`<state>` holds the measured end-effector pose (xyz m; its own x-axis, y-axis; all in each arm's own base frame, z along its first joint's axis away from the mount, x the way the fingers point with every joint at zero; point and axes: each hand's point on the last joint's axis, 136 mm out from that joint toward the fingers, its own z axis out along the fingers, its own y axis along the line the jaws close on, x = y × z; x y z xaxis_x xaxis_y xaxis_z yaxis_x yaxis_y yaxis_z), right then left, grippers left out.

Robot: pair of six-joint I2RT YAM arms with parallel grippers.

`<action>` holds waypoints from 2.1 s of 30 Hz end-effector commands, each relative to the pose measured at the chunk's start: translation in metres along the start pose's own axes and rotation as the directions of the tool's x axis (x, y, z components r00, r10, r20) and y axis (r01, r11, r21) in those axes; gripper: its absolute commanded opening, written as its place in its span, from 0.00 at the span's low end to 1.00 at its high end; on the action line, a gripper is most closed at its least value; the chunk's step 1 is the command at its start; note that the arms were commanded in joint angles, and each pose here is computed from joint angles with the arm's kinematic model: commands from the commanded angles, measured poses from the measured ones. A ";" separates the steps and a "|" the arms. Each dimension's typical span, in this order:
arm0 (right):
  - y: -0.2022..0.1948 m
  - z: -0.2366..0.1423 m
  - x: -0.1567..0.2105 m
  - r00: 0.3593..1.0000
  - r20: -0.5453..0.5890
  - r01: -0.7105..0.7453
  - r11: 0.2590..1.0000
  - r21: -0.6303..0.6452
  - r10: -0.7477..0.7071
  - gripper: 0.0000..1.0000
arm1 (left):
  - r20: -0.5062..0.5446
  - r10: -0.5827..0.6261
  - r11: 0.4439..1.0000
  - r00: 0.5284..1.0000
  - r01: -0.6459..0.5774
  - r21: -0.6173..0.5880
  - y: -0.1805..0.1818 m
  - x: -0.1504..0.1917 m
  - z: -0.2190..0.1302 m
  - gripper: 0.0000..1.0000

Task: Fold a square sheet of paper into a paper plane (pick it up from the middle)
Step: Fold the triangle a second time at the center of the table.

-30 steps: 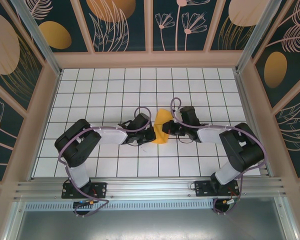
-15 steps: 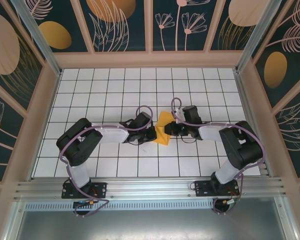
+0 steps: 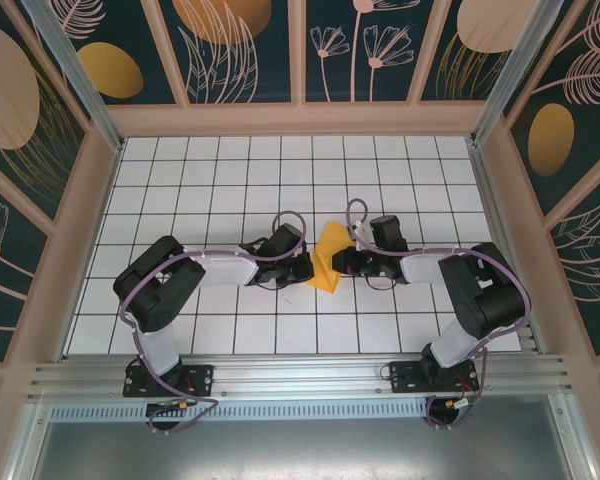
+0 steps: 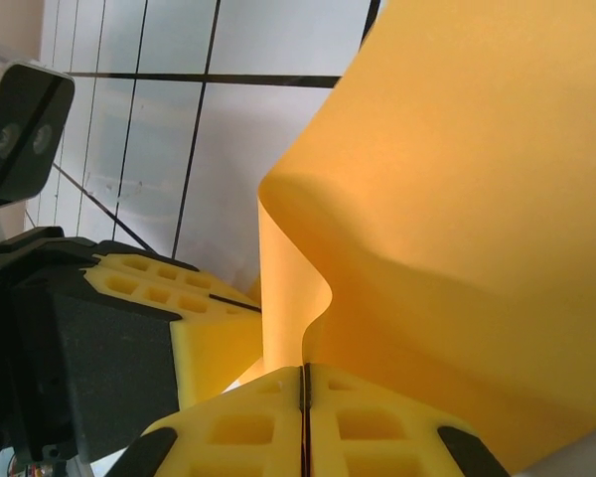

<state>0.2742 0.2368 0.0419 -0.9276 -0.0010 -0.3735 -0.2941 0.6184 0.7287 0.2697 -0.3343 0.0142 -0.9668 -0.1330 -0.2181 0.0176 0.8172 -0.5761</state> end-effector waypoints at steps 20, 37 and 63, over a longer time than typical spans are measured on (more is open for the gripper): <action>-0.010 -0.010 -0.003 0.990 0.131 0.053 0.998 0.025 -0.056 0.11 | -0.035 0.004 0.998 0.999 -0.006 -0.067 0.019 0.011 0.008 0.09; -0.028 -0.009 0.004 0.985 0.119 0.113 0.987 0.113 -0.126 0.11 | -0.034 0.009 0.999 0.999 -0.010 -0.048 0.013 0.009 0.008 0.10; -0.030 0.001 0.004 0.984 0.077 0.148 0.979 0.143 -0.160 0.13 | -0.041 0.015 0.999 0.999 -0.016 -0.029 0.010 0.011 0.009 0.11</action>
<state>0.2777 0.2178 0.0225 -0.8538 -0.0017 -0.5206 -0.3709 0.7037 0.6060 0.2701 -0.3388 0.0146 -0.9692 -0.1267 -0.2111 0.0227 0.8078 -0.5890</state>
